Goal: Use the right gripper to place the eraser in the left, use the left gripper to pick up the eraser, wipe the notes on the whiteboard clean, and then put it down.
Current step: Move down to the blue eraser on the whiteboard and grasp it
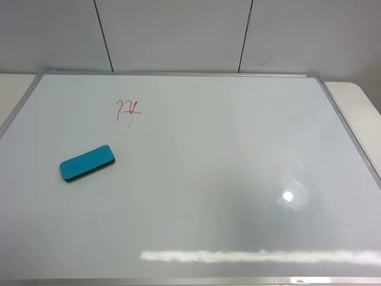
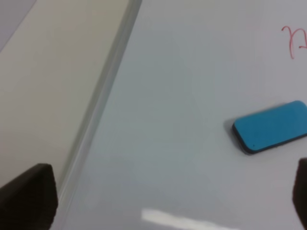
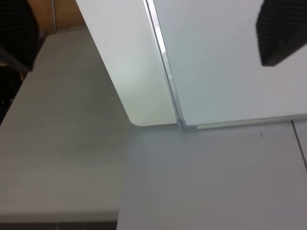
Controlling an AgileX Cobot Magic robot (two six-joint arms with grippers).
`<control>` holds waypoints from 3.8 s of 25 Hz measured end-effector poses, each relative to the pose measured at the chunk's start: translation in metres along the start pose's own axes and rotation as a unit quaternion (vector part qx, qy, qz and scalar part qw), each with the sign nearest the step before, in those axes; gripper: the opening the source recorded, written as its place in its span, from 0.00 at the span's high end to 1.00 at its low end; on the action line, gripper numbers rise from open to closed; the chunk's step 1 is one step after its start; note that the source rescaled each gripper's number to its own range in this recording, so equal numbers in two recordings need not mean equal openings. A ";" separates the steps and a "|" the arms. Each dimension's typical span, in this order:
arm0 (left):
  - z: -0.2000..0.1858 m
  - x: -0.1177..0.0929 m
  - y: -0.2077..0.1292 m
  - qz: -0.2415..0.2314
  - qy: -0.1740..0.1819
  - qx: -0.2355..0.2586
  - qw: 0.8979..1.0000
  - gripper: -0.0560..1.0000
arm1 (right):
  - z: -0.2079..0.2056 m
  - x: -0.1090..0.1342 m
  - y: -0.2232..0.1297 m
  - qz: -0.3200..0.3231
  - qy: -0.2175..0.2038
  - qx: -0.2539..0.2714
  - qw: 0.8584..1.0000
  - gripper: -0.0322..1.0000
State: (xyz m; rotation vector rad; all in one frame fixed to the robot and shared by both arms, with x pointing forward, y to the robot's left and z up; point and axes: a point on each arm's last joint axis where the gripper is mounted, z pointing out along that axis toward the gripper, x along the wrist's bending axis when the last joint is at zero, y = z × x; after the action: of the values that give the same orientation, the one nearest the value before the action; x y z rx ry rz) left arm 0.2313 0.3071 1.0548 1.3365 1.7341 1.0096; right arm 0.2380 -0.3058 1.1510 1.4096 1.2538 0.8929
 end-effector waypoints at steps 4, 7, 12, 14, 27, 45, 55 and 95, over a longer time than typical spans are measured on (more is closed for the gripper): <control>0.000 0.000 0.000 0.000 0.000 0.000 1.000 0.00 | -0.029 -0.001 -0.021 0.003 -0.001 -0.004 1.000 0.01; 0.000 0.000 0.000 0.000 0.000 0.000 1.000 0.00 | -0.047 -0.002 -0.033 0.006 -0.003 -0.016 1.000 0.00; 0.000 0.000 0.000 0.000 0.000 0.000 1.000 0.00 | -0.049 -0.001 -0.044 0.011 0.007 0.040 0.999 0.00; 0.000 0.000 0.000 0.000 0.000 0.000 1.000 0.00 | -0.046 0.001 -0.048 0.012 0.012 0.050 0.999 0.00; 0.000 0.000 0.000 0.000 0.000 0.000 1.000 0.00 | 0.002 0.018 -0.098 0.030 0.064 0.175 0.982 0.00; 0.000 0.000 0.000 0.000 0.000 0.000 1.000 0.00 | 0.004 0.012 -0.096 0.083 0.034 0.163 0.983 0.00; 0.000 0.000 0.000 0.000 0.000 0.000 1.000 0.00 | 0.016 0.006 -0.095 0.038 0.055 0.115 0.991 0.00; 0.000 0.000 0.000 0.000 0.000 0.000 1.000 0.00 | 0.017 0.006 -0.095 0.036 0.052 0.115 0.991 0.00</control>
State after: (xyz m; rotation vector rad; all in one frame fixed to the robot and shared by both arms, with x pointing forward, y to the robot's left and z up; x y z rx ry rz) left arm 0.2313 0.3071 1.0548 1.3365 1.7341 1.0096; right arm 0.2329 -0.3079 1.0540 1.6151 1.4297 0.9020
